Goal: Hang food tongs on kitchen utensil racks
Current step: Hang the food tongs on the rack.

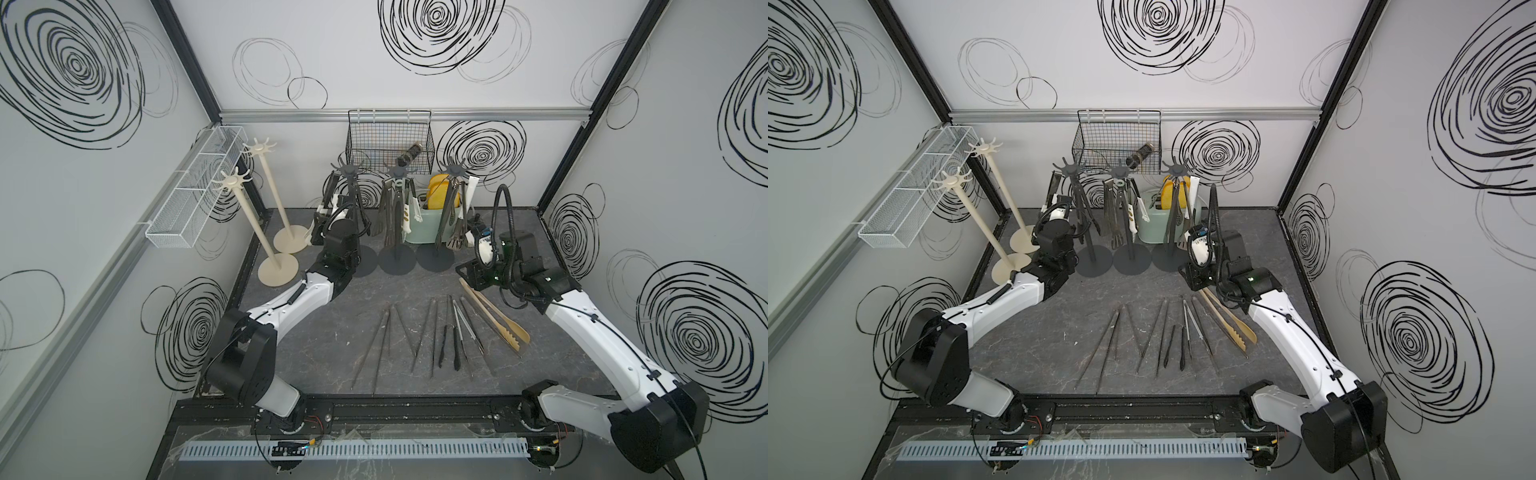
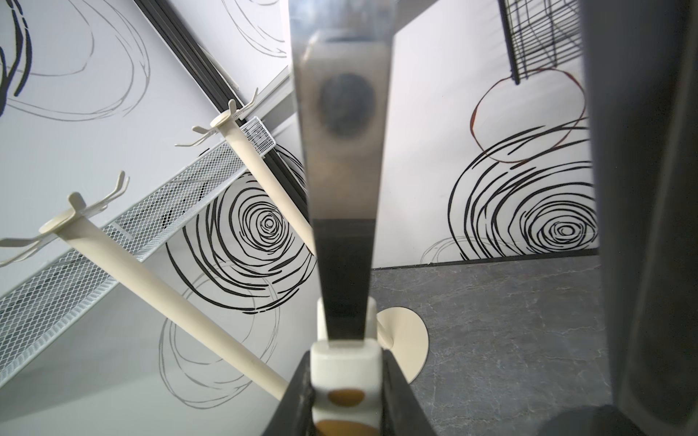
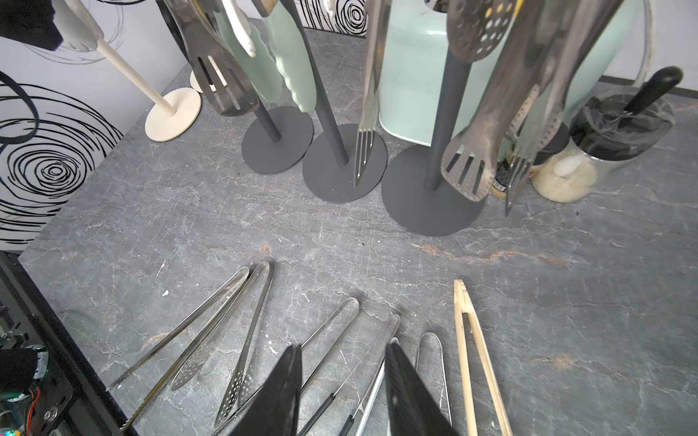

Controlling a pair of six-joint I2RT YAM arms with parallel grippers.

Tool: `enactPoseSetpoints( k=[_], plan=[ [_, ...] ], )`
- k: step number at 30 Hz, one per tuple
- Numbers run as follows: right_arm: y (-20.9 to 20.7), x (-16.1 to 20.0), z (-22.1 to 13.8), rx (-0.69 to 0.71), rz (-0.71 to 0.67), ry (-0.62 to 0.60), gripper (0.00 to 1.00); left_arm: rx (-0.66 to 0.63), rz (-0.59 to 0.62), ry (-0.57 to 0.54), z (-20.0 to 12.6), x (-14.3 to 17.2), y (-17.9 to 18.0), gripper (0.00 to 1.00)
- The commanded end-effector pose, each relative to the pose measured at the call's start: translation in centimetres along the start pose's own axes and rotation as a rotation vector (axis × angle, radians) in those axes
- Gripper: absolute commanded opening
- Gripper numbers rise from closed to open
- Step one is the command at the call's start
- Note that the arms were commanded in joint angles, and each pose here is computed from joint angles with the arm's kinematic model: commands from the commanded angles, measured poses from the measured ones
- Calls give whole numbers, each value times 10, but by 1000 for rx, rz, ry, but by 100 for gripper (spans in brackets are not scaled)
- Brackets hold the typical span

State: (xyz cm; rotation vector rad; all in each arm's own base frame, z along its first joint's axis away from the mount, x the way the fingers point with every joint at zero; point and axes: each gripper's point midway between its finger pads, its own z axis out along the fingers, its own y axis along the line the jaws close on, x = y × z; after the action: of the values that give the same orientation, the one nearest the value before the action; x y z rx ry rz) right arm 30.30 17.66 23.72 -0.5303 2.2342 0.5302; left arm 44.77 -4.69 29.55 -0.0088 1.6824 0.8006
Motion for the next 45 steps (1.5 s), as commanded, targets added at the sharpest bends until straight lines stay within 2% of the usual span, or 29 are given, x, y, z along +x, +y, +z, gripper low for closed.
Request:
enactPoseSetpoints(
  k=[1,6,19,28,32,38,45],
  plan=[
    [3,-1,-5,-2,-26,-16,40,69,122,38,-1,22,-31,22],
    [3,0,-4,-2,-26,-14,40,86,134,32,0,20,-39,22],
    [4,-1,-2,-10,-26,-11,40,94,159,41,-4,28,-46,44],
    [7,0,-2,-16,-32,-15,40,98,168,48,-8,27,-43,46],
    [-2,1,-2,33,-8,-4,42,120,159,62,-20,25,-39,48],
    [-17,14,-6,84,96,25,43,246,75,151,-54,33,-34,52],
    [-47,64,-2,186,232,130,43,504,-105,253,-105,48,-41,53]
  ],
)
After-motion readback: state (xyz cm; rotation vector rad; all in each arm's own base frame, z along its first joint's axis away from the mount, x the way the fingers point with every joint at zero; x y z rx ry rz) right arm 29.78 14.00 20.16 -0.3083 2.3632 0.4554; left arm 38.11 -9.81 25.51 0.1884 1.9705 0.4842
